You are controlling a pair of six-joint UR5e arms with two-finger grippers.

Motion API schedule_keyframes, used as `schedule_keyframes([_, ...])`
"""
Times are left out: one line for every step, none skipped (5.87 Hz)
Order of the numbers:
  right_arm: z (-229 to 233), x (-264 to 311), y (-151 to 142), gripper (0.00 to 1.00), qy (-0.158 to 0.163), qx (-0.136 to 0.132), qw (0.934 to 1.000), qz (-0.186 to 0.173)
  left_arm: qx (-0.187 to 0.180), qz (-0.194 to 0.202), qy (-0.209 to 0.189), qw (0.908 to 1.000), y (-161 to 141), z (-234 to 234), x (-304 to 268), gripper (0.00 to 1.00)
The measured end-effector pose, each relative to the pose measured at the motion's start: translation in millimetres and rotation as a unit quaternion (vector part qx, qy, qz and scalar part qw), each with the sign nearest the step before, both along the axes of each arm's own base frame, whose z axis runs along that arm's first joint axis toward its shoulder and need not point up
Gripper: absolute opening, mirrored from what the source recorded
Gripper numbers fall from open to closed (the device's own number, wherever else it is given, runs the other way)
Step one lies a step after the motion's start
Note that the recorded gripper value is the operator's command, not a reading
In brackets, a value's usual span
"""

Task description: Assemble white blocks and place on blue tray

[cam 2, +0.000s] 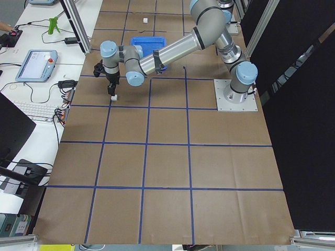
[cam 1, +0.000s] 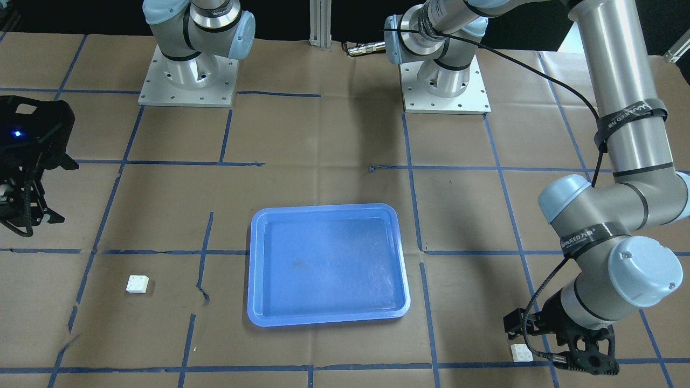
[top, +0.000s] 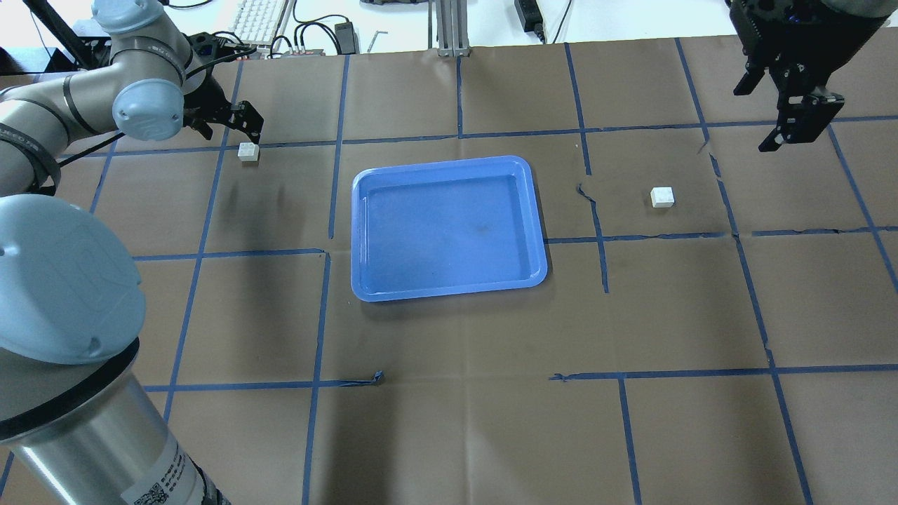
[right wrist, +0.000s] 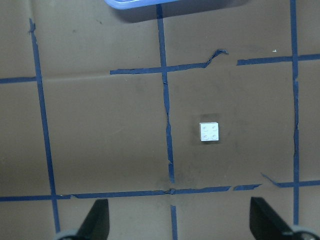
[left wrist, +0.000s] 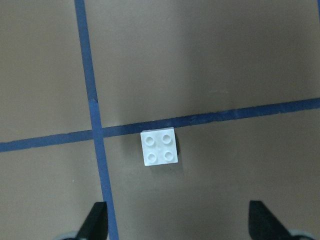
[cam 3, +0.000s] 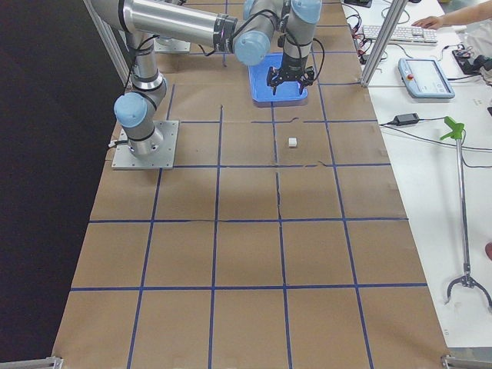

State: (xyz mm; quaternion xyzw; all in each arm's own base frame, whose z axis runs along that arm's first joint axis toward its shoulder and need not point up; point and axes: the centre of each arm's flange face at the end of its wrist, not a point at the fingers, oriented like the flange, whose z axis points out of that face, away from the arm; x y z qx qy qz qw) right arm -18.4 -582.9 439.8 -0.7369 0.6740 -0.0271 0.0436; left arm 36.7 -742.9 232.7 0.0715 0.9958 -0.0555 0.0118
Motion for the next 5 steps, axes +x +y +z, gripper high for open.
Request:
schedule_keyframes([-23.9, -13.8, -10.4, 1.0, -0.045, 0.005, 0.999, 0.007, 0.003, 0.001, 0.0, 1.0, -10.0, -16.7, 2.4, 0.98])
schedule_keyframes([-51.5, -30.9, -15.9, 1.0, -0.092, 0.012, 0.9957, 0.003, 0.007, 0.005, 0.001, 1.0, -17.3, -32.1, 4.5, 0.97])
schedule_keyframes([-82.9, -47.7, -20.4, 1.0, -0.144, 0.012, 0.9895, -0.012, 0.012, 0.008, 0.004, 0.9999, -20.3, -44.6, 5.2, 0.81])
schedule_keyframes([-119.4, -64.8, -26.5, 1.0, -0.187, 0.007, 0.9818, -0.031, 0.014, 0.007, 0.005, 0.9999, -21.2, -53.9, 5.4, 0.51])
schedule_keyframes([-155.4, -79.9, -29.8, 1.0, -0.22, 0.001, 0.9743, -0.047, 0.012, 0.005, 0.004, 0.9999, -22.1, -58.4, 5.5, 0.21])
